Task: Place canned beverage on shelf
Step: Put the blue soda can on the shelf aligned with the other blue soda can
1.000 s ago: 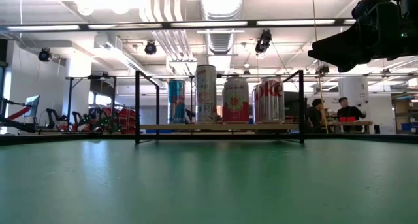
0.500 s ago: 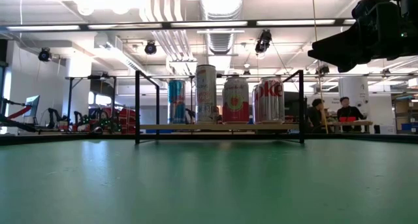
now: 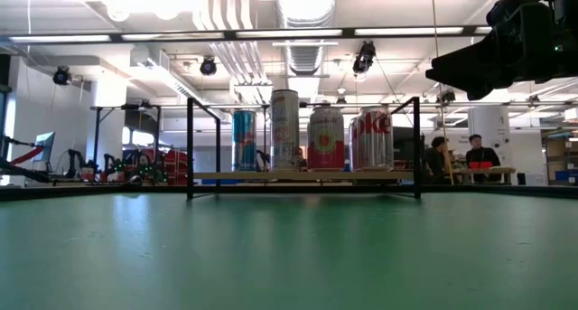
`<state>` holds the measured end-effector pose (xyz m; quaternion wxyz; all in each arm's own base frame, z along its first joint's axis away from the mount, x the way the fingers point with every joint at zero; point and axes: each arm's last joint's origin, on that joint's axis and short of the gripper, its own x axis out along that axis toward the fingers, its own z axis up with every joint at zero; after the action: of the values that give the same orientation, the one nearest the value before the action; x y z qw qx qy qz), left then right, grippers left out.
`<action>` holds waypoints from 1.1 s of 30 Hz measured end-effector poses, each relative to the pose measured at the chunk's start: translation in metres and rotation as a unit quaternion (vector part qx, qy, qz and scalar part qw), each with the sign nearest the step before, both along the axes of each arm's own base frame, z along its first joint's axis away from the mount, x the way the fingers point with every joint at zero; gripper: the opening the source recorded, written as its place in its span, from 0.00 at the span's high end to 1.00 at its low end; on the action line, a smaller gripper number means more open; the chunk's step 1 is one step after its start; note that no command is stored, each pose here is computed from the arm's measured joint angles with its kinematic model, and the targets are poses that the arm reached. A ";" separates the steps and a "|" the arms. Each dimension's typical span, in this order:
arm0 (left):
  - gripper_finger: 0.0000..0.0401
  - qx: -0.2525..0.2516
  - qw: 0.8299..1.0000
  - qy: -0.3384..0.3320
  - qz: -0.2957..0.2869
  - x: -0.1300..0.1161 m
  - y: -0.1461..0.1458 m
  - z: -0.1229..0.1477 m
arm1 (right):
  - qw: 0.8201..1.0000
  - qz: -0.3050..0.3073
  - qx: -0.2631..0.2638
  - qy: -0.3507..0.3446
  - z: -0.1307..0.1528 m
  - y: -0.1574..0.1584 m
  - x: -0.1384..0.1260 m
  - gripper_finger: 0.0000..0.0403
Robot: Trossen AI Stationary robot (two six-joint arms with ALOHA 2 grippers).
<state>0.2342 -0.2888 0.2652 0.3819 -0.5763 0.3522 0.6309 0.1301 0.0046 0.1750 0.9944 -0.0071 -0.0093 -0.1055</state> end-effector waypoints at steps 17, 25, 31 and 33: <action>0.46 0.034 0.997 0.005 -0.068 0.003 0.004 -0.006 | 1.000 0.000 0.000 0.000 0.000 0.000 0.000 0.52; 0.46 0.035 0.962 0.032 -0.268 0.038 0.046 0.001 | 1.000 0.000 0.000 0.000 0.000 0.000 0.000 0.52; 0.46 0.074 0.909 0.031 -0.410 0.071 0.091 0.007 | 1.000 0.000 0.000 0.000 0.000 0.000 0.000 0.52; 0.46 0.107 0.891 0.025 -0.441 0.078 0.100 0.012 | 1.000 0.000 0.000 0.000 0.000 0.000 0.000 0.52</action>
<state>0.3125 -0.1888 0.2767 0.6715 -0.3009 0.5100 0.4455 0.1301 0.0046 0.1750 0.9944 -0.0072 -0.0093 -0.1054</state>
